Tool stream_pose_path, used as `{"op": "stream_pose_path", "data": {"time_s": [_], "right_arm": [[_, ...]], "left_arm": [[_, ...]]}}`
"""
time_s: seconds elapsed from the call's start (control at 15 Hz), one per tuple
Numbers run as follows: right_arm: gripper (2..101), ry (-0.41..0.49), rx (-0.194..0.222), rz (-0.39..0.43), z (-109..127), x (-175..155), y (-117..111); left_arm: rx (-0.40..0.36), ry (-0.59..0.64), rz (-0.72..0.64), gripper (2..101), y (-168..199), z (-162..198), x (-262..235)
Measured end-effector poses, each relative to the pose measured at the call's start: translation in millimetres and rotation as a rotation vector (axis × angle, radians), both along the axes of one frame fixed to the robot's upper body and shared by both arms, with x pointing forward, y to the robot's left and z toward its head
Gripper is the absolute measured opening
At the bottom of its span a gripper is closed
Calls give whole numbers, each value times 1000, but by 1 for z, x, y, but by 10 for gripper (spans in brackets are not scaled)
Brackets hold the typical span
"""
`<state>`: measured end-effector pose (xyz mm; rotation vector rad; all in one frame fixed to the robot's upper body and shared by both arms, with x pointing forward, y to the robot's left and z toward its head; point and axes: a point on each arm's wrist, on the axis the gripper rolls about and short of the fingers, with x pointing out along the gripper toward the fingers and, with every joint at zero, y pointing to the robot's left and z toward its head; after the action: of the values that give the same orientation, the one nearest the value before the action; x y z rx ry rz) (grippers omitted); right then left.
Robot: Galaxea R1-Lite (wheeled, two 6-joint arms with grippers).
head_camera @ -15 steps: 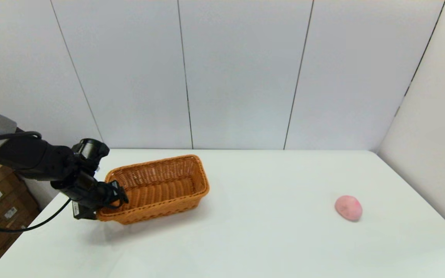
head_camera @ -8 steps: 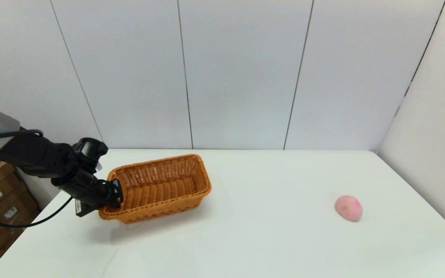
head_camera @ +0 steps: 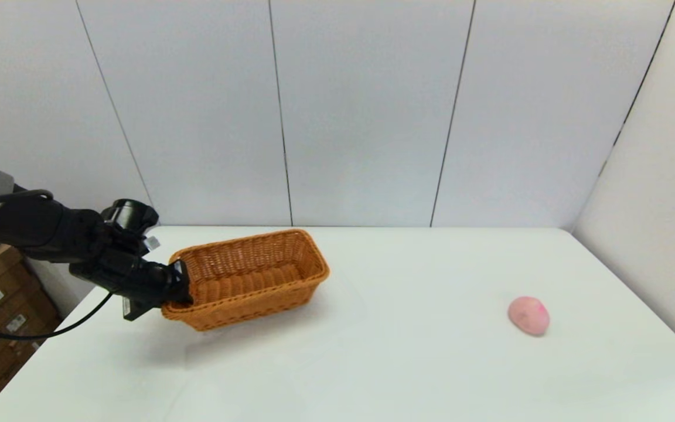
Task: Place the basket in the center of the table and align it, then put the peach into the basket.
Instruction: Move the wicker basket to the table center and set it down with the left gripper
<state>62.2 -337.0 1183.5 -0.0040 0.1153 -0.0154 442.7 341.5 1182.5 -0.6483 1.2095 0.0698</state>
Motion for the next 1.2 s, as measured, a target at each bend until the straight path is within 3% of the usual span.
{"op": "stream_pose_path", "data": {"time_s": [0.13,0.4,0.73,1.2], "right_arm": [[971,0,0,0,0,0,0],[971,1,-2,1,0,0,0],[971,0,-5,4,0,0,0],[971,0,-4,3,0,0,0]], "left_arm": [[-113,-20,-45,152,-2,9,-3],[-193,-45,-130,152,-15,23,-9],[-134,-53,-372,152,-80,30,-10],[-47,-12,-443,152,-175,8,11]]}}
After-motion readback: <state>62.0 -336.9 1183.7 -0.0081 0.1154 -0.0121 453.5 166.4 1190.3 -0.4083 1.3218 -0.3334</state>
